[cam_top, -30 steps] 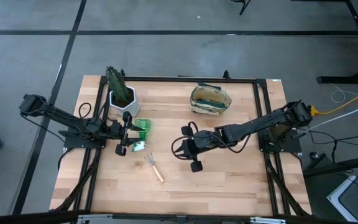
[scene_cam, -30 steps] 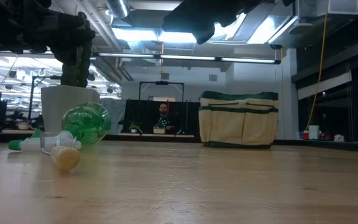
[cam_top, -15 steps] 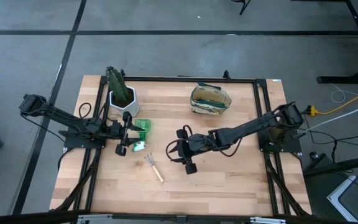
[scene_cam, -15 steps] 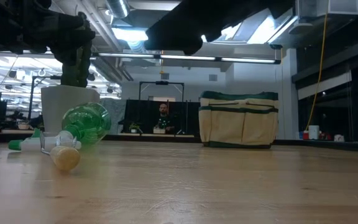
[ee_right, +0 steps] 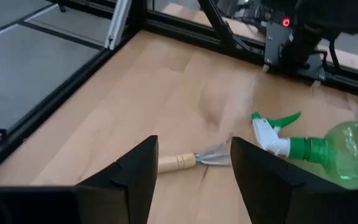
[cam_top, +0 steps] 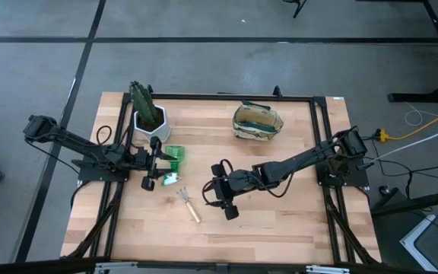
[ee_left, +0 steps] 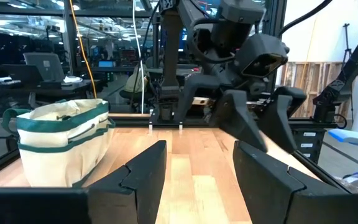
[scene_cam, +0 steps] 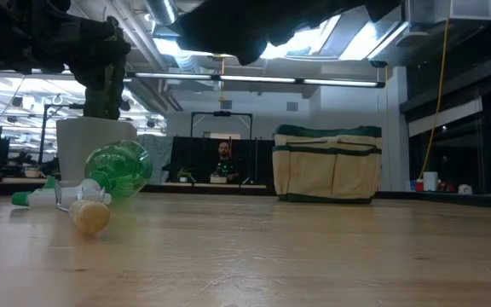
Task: Pick & Place Garden tools in Gardening bag
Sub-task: Put the brown hand rake into the brown gardening bag
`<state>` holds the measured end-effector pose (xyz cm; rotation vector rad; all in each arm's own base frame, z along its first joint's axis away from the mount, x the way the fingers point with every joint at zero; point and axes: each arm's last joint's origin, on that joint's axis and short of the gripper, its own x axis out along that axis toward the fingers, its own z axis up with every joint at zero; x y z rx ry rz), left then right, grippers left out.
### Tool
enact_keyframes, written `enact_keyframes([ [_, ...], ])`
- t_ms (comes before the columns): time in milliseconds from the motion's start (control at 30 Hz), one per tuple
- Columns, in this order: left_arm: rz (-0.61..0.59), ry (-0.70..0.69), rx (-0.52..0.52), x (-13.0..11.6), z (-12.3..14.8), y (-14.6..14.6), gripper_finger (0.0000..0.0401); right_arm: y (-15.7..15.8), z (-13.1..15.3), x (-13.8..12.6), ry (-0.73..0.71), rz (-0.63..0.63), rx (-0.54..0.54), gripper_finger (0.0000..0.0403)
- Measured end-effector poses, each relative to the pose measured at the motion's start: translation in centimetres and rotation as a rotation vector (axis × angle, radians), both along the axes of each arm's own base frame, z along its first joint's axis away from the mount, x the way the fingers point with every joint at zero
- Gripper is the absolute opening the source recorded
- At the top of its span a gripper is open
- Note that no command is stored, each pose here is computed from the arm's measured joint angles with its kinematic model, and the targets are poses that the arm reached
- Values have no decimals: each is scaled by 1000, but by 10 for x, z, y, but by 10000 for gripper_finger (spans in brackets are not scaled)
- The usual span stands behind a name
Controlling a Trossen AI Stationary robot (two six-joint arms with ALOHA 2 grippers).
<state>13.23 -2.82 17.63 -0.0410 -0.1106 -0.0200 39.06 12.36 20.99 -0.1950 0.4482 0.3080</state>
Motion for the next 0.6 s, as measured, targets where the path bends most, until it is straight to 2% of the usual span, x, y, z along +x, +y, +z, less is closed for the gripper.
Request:
enact_keyframes([
  [233, 0, 0, 0, 0, 0, 0, 182, 7, -8, 10, -62, 8, 20, 203],
  [600, 0, 8, 2, 0, -1, 0, 182, 17, -34, 42, -19, -13, 50, 219],
])
